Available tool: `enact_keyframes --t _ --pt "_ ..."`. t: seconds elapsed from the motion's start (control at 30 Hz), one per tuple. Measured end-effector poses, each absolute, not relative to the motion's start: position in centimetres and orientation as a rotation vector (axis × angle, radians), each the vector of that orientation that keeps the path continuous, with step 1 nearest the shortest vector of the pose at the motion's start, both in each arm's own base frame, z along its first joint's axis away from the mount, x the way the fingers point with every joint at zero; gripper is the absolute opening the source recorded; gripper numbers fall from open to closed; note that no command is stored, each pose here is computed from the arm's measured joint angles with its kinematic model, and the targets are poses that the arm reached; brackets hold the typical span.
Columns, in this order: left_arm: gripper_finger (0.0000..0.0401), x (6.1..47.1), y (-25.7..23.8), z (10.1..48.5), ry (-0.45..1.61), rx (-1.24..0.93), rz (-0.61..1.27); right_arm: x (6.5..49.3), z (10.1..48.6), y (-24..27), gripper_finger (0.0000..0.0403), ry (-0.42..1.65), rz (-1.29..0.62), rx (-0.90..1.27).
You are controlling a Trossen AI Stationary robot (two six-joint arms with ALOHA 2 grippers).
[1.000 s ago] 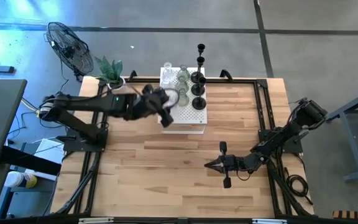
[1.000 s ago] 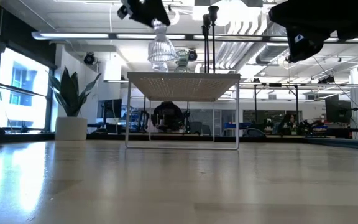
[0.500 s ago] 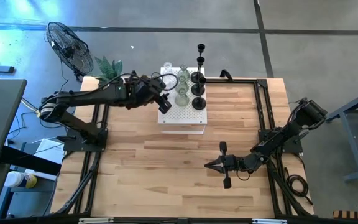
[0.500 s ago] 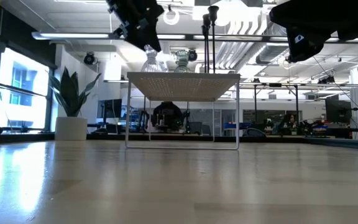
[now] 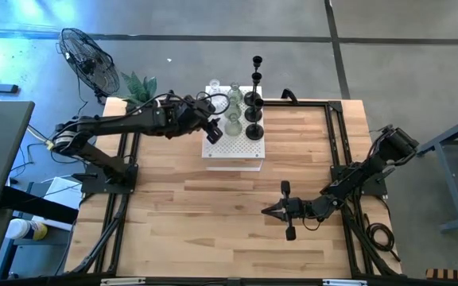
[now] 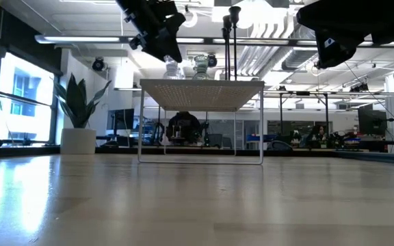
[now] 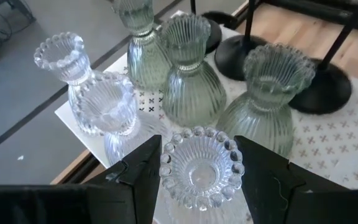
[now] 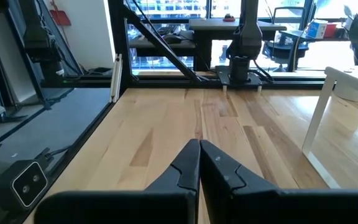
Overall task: Pick & Place candle stick holders
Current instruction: Put the transparent candle holder on the shelf aligned with the transparent candle holders
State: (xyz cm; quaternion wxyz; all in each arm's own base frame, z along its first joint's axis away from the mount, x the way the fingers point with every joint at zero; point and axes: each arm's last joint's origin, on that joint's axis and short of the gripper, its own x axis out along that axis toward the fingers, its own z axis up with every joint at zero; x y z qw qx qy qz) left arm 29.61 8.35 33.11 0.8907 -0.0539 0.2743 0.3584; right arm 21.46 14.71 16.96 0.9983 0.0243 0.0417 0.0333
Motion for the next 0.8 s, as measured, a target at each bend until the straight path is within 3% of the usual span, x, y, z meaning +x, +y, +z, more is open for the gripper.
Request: enact_keyframes --t 0.4,0.8 --pt "0.018 30.13 8.41 32.69 0.578 -0.092 0.747 21.44 16.96 14.73 0.0002 0.084 0.069 0.049" --pt "0.0216 30.08 8.39 32.63 0.589 -0.083 0.744 21.44 16.96 14.73 0.0001 0.084 0.069 0.049"
